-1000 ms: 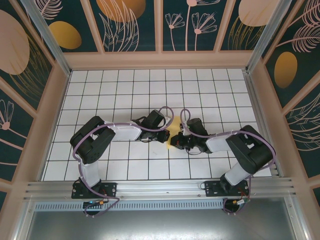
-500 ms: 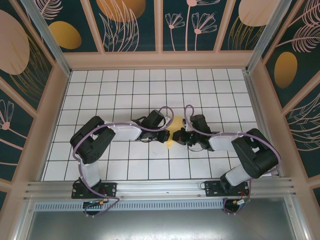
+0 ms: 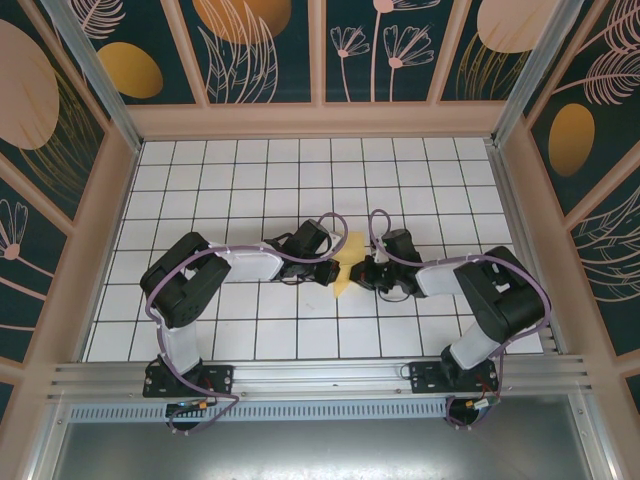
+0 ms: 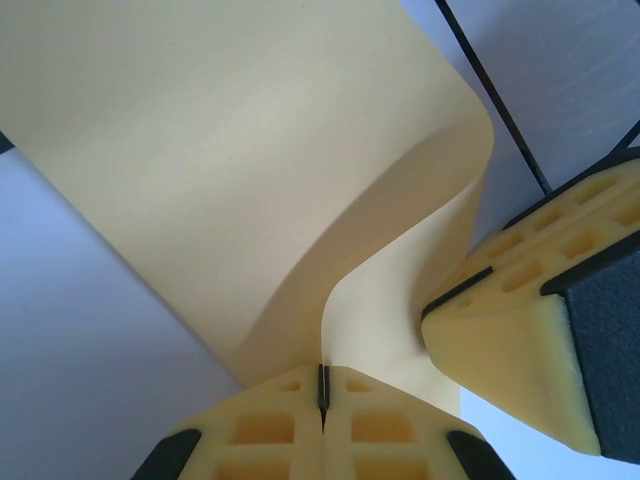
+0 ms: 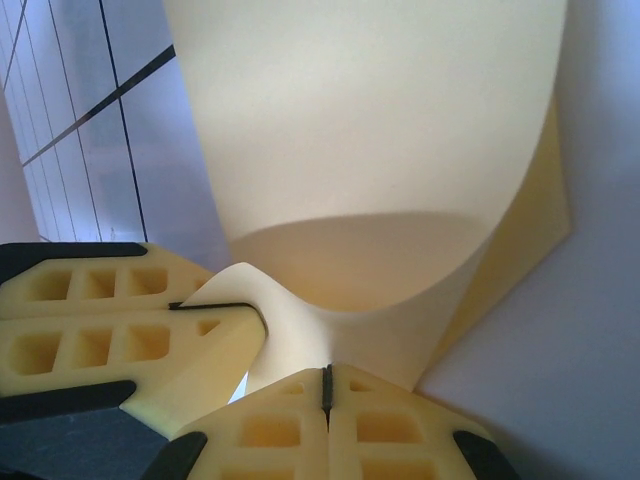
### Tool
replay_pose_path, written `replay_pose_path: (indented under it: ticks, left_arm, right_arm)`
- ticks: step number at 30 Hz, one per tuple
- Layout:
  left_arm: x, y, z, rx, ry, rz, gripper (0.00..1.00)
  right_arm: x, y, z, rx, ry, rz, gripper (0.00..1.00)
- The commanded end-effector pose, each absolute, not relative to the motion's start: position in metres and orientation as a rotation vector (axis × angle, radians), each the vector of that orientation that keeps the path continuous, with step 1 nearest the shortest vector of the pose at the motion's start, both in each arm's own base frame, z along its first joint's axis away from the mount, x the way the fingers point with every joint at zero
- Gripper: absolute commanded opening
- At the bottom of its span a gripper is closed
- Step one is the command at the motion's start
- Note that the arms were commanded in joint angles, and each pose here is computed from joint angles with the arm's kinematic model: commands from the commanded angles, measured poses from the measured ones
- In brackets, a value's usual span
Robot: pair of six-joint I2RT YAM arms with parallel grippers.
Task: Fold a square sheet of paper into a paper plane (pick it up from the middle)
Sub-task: Third fold the triangle at the center of the table.
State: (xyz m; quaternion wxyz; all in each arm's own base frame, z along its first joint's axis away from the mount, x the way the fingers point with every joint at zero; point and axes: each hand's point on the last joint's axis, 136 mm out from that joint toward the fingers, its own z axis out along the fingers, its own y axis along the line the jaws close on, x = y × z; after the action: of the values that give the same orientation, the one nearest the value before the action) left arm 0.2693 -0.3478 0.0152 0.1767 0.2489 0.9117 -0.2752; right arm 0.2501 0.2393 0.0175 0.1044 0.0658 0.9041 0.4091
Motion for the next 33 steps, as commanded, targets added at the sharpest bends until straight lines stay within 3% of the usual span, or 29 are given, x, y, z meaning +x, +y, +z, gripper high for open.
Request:
replay_pose_path:
  ticks: [1, 9, 23, 33]
  left_arm:
    - [0.260, -0.330, -0.014, 0.713, 2.680, -0.686, 0.07]
    - [0.260, -0.329, -0.015, 0.711, 2.684, -0.681, 0.07]
    - [0.259, -0.328, -0.016, 0.718, 2.688, -0.674, 0.06]
    - [0.258, -0.326, -0.017, 0.722, 2.693, -0.667, 0.06]
  right_arm:
    - [0.251, 0.230, 0.007, 0.201, 2.694, 1.138, 0.00]
    - [0.273, 0.238, 0.060, 0.122, 2.542, 1.222, 0.00]
    - [0.275, 0.219, 0.004, 0.241, 2.660, 1.145, 0.00]
    - [0.298, 0.219, 0.058, 0.167, 2.524, 1.213, 0.00]
